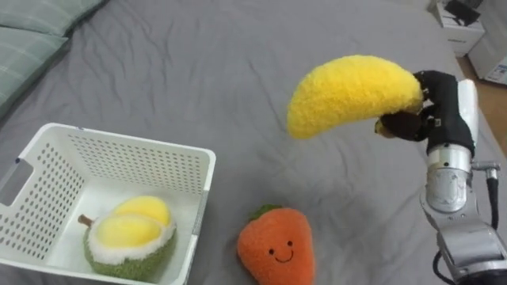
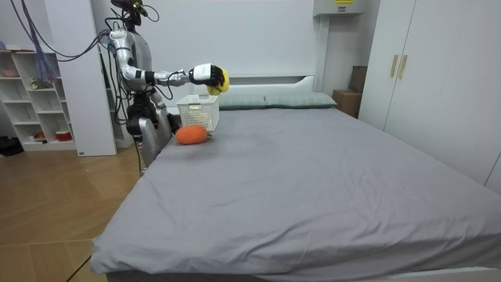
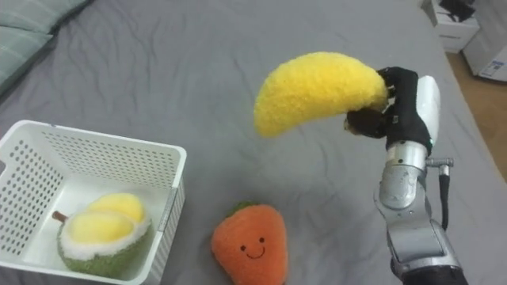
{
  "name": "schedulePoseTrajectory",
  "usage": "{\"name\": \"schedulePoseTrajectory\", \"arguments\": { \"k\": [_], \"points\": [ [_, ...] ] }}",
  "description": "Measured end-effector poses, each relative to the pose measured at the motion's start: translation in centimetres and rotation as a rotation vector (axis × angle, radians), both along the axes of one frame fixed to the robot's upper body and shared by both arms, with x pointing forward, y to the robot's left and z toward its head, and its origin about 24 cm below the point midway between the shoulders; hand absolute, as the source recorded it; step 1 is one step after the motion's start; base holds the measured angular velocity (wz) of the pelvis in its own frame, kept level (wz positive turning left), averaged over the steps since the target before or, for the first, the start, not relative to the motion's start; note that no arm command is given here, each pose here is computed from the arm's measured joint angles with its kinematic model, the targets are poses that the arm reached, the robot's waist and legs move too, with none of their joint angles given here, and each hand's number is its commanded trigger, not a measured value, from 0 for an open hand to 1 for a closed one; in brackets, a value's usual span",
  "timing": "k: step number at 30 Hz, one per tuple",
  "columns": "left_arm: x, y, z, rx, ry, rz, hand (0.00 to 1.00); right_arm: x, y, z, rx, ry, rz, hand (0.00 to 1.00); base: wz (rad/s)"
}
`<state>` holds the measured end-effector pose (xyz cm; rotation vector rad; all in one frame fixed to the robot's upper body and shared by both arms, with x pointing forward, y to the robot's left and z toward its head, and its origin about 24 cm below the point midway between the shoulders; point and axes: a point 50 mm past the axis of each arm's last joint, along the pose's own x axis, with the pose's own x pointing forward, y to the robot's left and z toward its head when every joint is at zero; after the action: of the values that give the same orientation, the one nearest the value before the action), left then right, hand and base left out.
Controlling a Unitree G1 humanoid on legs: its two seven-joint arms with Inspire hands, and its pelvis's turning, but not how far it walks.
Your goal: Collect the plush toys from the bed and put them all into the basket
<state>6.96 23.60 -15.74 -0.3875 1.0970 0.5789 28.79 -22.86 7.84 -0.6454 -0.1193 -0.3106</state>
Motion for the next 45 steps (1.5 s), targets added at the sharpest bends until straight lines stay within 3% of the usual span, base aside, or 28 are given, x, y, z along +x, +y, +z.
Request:
{"name": "schedulePoseTrajectory", "arguments": {
  "k": [13,18,33,45],
  "points": [
    [0.0,-0.5,-0.1,-0.010,0.001,-0.006,0.00,-0.5,3.8,4.9,-0.214,-0.146,0.168,1.00,0.03],
    [0.1,-0.6,-0.1,-0.007,0.000,-0.017,0.00,-0.9,5.3,6.0,-0.204,-0.182,0.251,1.00,0.01],
    [0.6,-1.5,-0.2,-0.006,-0.008,-0.154,0.00,-1.3,11.4,4.0,-0.247,-0.032,0.560,1.00,0.00],
    [2.0,-2.1,-0.1,-0.013,-0.034,-0.272,0.00,-1.2,13.9,4.2,-0.295,-0.044,0.625,1.00,0.10]
  ]
}}
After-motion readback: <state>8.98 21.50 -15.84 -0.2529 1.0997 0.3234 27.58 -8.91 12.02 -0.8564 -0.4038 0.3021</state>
